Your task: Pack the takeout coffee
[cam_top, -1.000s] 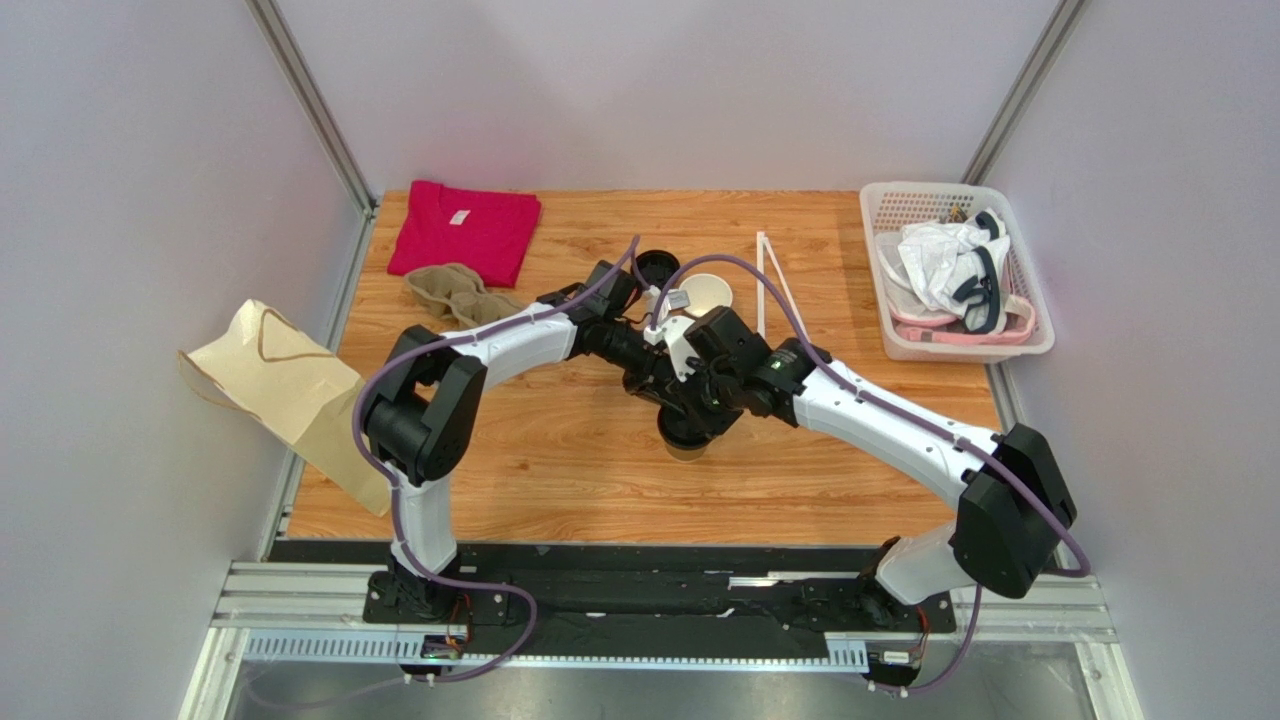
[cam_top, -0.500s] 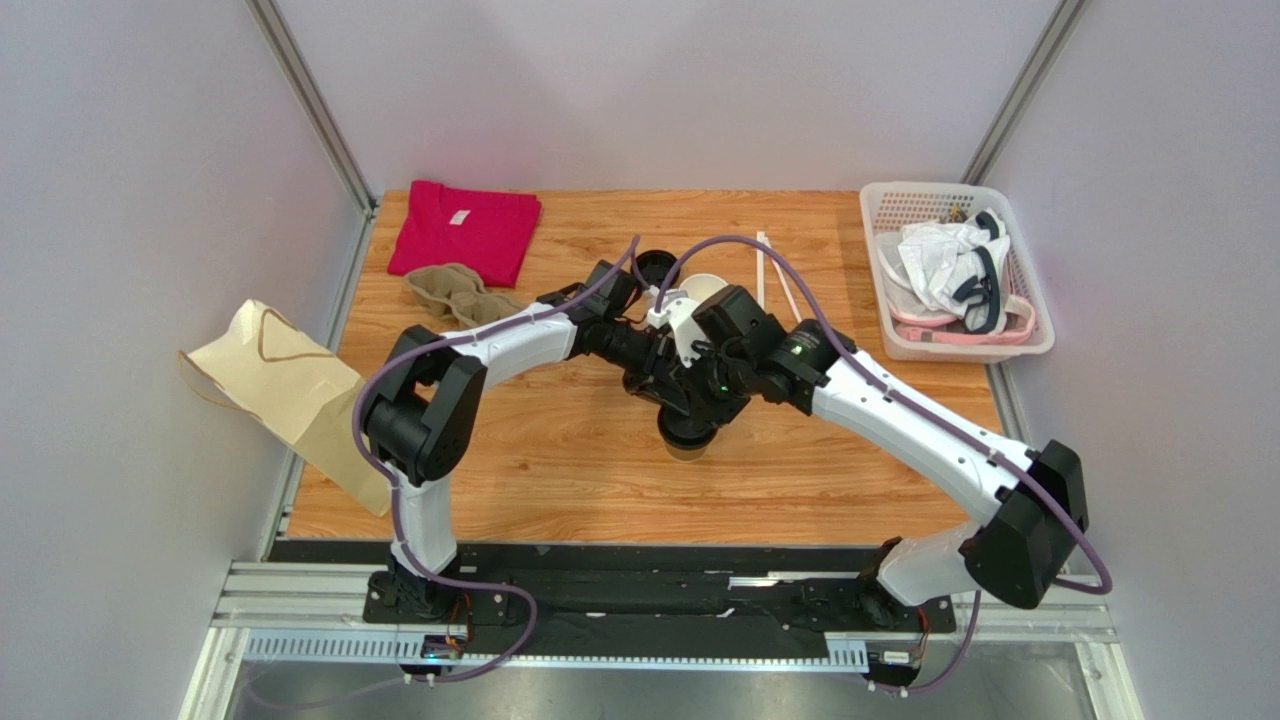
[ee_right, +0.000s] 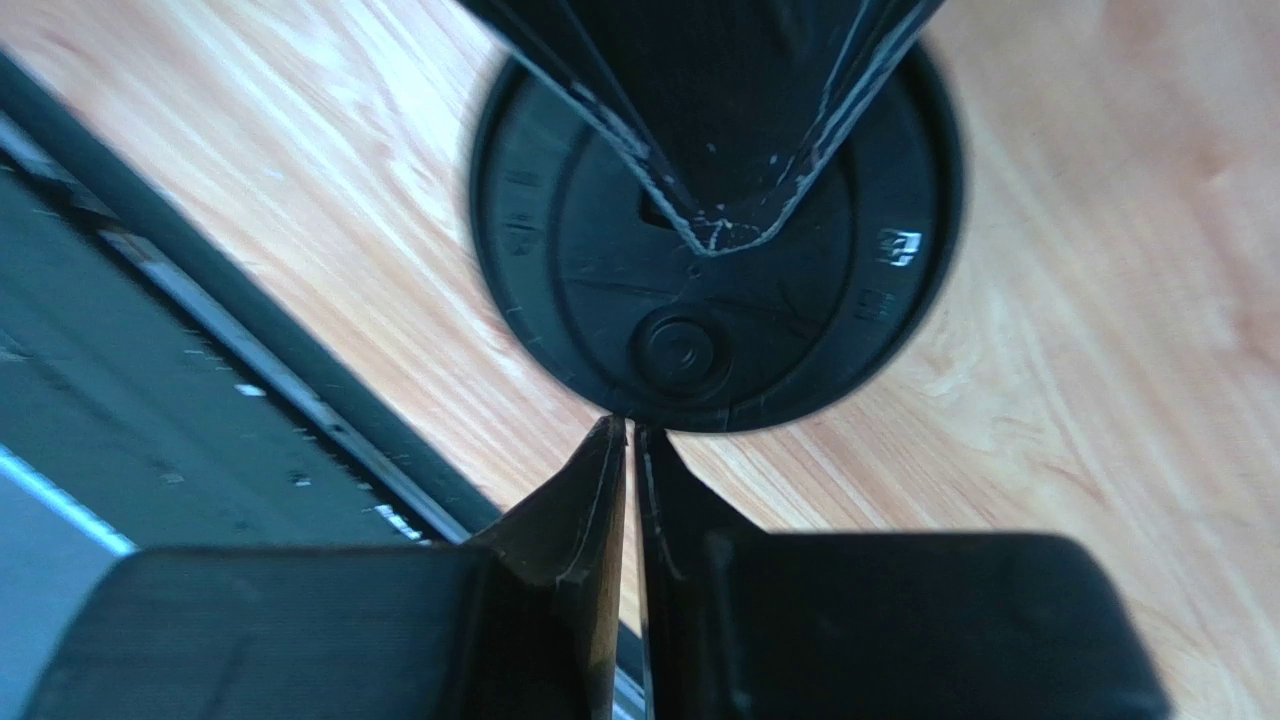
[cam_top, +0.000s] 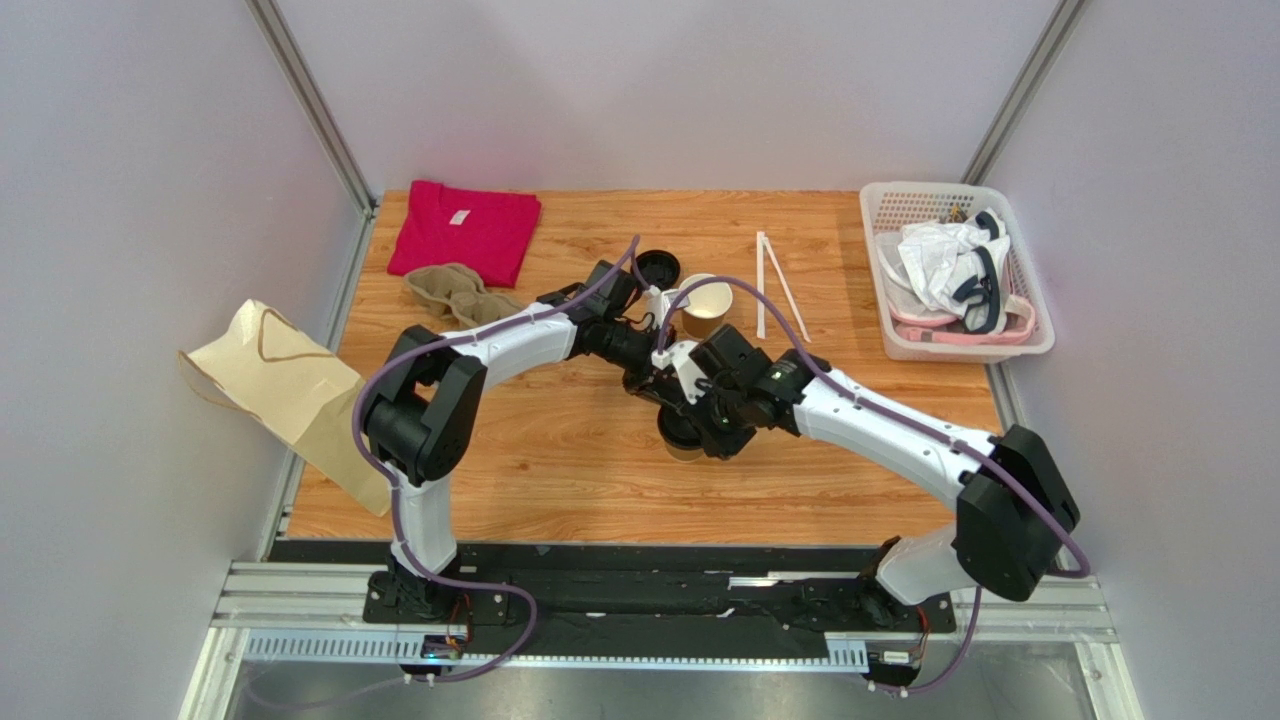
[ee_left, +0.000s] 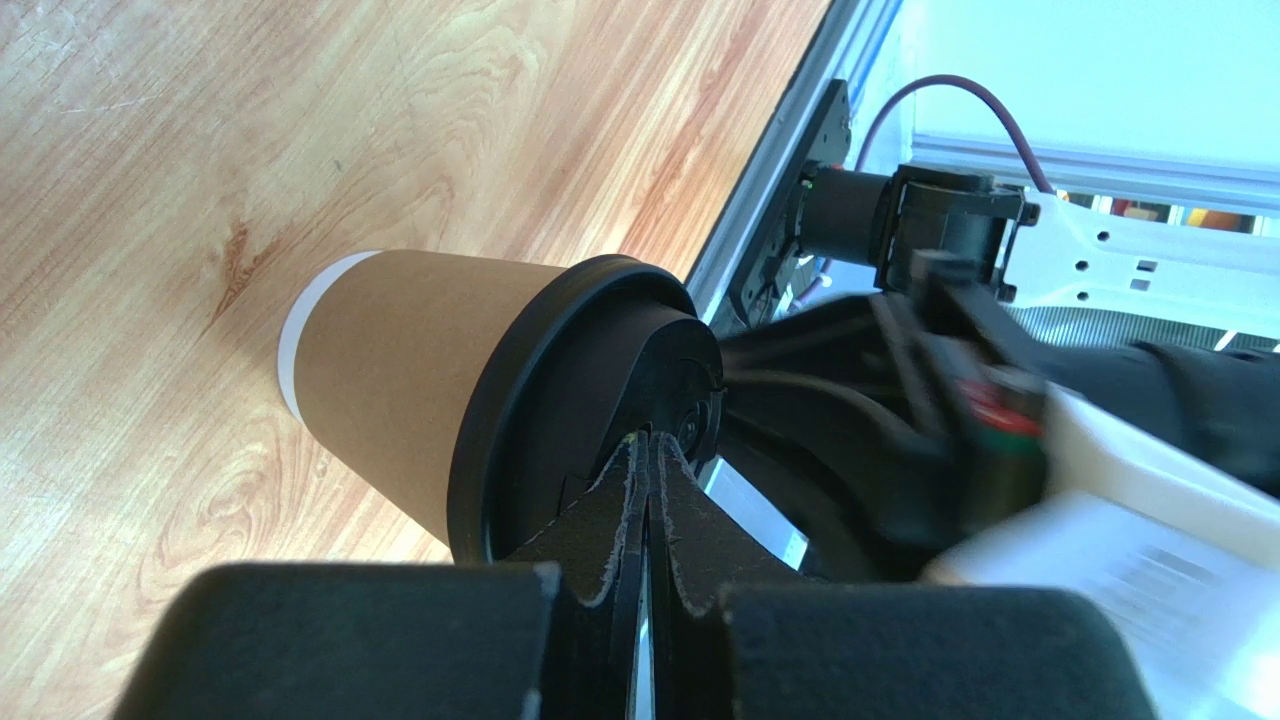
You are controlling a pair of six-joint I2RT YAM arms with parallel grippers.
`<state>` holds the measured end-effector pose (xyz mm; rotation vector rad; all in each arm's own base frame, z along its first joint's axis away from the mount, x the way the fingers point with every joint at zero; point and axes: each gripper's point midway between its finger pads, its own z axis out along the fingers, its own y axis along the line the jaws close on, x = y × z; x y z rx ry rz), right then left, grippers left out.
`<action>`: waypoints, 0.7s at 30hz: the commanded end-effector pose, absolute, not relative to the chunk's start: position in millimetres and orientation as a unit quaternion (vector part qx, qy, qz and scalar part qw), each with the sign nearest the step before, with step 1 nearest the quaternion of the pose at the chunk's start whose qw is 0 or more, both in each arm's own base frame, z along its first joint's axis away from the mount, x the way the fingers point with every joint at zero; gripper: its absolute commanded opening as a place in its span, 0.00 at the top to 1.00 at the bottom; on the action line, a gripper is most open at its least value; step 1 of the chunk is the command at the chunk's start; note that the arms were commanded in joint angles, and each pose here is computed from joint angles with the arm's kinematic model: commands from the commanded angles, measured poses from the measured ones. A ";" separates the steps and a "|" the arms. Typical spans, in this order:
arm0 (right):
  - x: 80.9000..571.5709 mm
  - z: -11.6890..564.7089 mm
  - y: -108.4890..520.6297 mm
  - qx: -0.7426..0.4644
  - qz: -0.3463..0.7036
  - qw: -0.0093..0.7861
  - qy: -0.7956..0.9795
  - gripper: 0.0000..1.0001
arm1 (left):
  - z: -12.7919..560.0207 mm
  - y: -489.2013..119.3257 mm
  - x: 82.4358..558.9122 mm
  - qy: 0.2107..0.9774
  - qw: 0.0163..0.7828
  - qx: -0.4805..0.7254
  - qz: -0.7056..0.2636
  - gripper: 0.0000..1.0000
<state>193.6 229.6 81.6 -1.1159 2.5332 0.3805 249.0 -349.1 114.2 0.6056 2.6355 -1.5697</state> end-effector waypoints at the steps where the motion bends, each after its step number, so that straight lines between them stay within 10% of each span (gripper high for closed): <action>1: 219.9 86.7 236.9 -0.387 0.130 0.231 0.883 0.89 | 76.7 -337.1 260.8 0.878 0.025 0.187 -0.439 0.96; 21: 272.7 117.9 241.5 -0.328 0.153 0.299 0.883 0.88 | 112.3 -330.0 266.9 0.871 0.062 0.149 -0.463 0.88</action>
